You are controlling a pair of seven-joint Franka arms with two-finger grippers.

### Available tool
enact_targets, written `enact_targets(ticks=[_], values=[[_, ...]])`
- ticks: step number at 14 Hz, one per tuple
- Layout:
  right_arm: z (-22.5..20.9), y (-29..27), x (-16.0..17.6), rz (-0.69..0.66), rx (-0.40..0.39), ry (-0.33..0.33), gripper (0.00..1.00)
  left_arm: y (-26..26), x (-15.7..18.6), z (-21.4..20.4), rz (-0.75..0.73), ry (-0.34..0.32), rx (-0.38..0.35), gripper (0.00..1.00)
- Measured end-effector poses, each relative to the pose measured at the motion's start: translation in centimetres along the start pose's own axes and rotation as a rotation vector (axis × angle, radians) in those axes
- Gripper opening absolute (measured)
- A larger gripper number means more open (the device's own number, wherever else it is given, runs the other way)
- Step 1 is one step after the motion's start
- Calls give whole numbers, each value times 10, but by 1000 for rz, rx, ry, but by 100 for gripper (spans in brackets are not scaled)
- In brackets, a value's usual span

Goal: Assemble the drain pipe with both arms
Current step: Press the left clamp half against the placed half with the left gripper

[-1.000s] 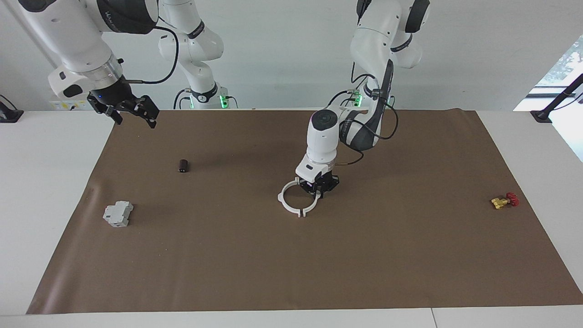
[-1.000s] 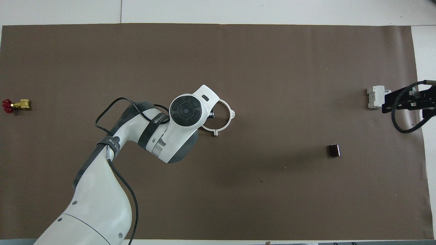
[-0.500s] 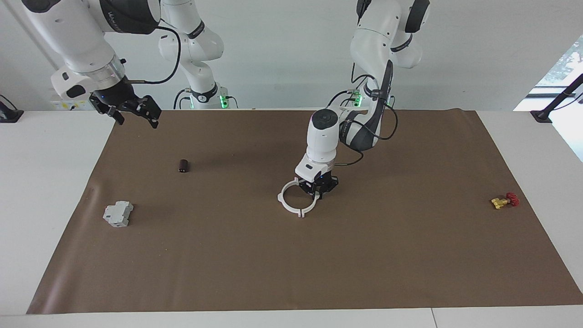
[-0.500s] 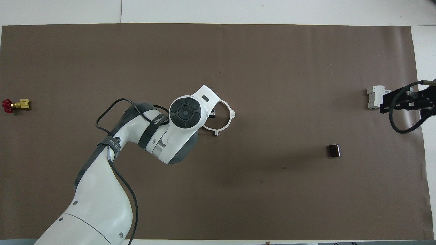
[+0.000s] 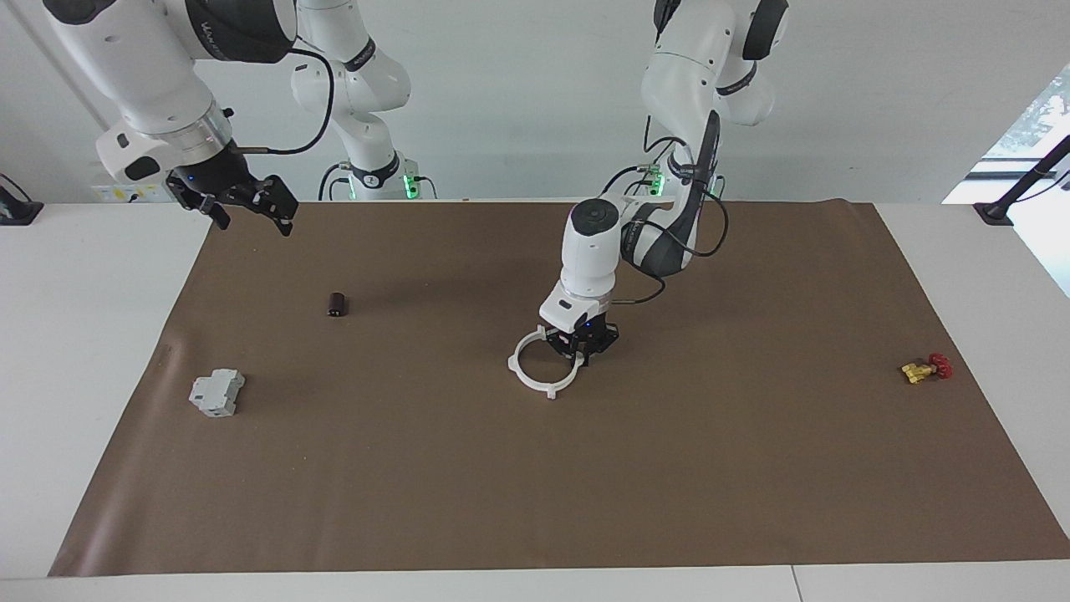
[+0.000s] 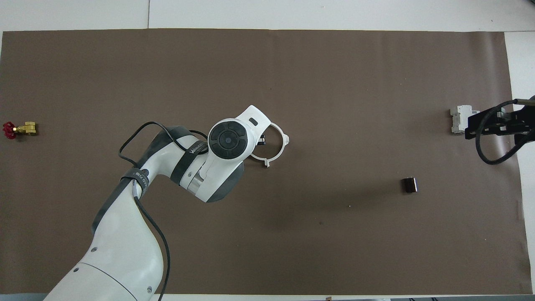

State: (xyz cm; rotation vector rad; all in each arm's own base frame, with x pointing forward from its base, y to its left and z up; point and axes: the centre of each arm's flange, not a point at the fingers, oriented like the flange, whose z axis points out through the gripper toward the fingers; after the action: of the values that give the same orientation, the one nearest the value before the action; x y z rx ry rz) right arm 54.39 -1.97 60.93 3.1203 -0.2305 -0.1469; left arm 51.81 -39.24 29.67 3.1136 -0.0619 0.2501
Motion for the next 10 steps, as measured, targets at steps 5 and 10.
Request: enact_targets(ticks=[5,10], values=[[0,0,0,0,0,0,100,0,0,0,7,5,-4,21],[0,0,0,0,0,0,100,-1,-1,2,10,12,-10,30]])
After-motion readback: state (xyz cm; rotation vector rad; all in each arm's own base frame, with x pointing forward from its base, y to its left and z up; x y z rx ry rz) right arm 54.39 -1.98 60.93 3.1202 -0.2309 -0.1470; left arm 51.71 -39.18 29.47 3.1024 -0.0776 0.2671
